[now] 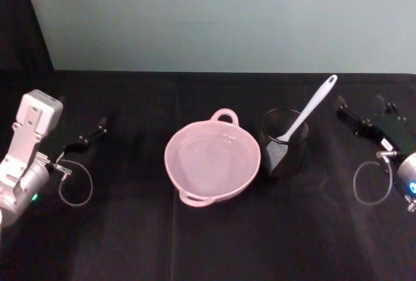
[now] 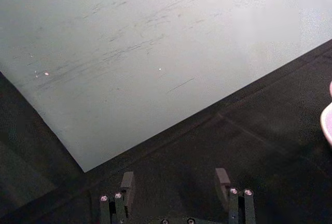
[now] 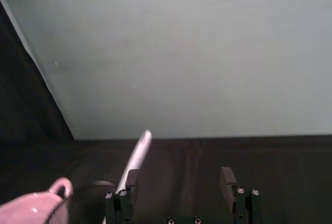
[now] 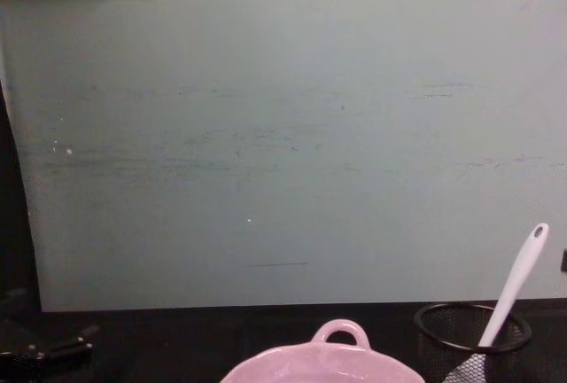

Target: Use the one hand to pick up the spoon and stir the clear water in the bowl.

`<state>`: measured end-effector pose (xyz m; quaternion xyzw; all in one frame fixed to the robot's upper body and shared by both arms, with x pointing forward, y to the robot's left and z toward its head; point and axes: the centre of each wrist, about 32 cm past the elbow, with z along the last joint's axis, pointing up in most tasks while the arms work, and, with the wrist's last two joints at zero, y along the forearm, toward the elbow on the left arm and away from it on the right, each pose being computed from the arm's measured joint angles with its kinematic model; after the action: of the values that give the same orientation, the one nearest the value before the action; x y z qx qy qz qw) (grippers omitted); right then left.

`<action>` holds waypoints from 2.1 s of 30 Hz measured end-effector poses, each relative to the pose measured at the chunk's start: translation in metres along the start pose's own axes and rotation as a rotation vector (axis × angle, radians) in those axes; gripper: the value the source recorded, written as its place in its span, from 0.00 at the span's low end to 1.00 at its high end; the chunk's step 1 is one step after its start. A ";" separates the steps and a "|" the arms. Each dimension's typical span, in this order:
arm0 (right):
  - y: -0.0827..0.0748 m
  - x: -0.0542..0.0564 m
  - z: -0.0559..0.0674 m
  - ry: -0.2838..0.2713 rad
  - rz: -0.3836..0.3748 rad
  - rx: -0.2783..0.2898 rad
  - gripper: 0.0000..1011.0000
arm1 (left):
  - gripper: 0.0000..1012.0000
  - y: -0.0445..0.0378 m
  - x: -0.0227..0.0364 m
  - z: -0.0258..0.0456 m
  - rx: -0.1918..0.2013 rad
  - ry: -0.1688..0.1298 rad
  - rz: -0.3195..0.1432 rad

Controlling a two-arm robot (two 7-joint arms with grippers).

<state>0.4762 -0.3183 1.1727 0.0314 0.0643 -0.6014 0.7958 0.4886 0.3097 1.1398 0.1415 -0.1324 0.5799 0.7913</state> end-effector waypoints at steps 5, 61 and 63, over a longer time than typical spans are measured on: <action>0.004 0.003 -0.008 -0.022 -0.016 -0.046 0.99 | 1.00 0.0000 0.0000 0.0000 0.000 0.000 0.000; 0.060 0.002 -0.039 -0.427 -0.032 -0.020 0.99 | 1.00 0.0000 0.0000 0.0000 0.000 0.000 0.000; 0.060 0.002 -0.039 -0.426 -0.032 -0.020 0.99 | 1.00 0.0000 0.0000 0.0000 0.000 0.000 0.000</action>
<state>0.5320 -0.2990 1.1323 -0.1055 -0.0991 -0.6062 0.7821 0.4886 0.3097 1.1398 0.1415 -0.1324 0.5799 0.7913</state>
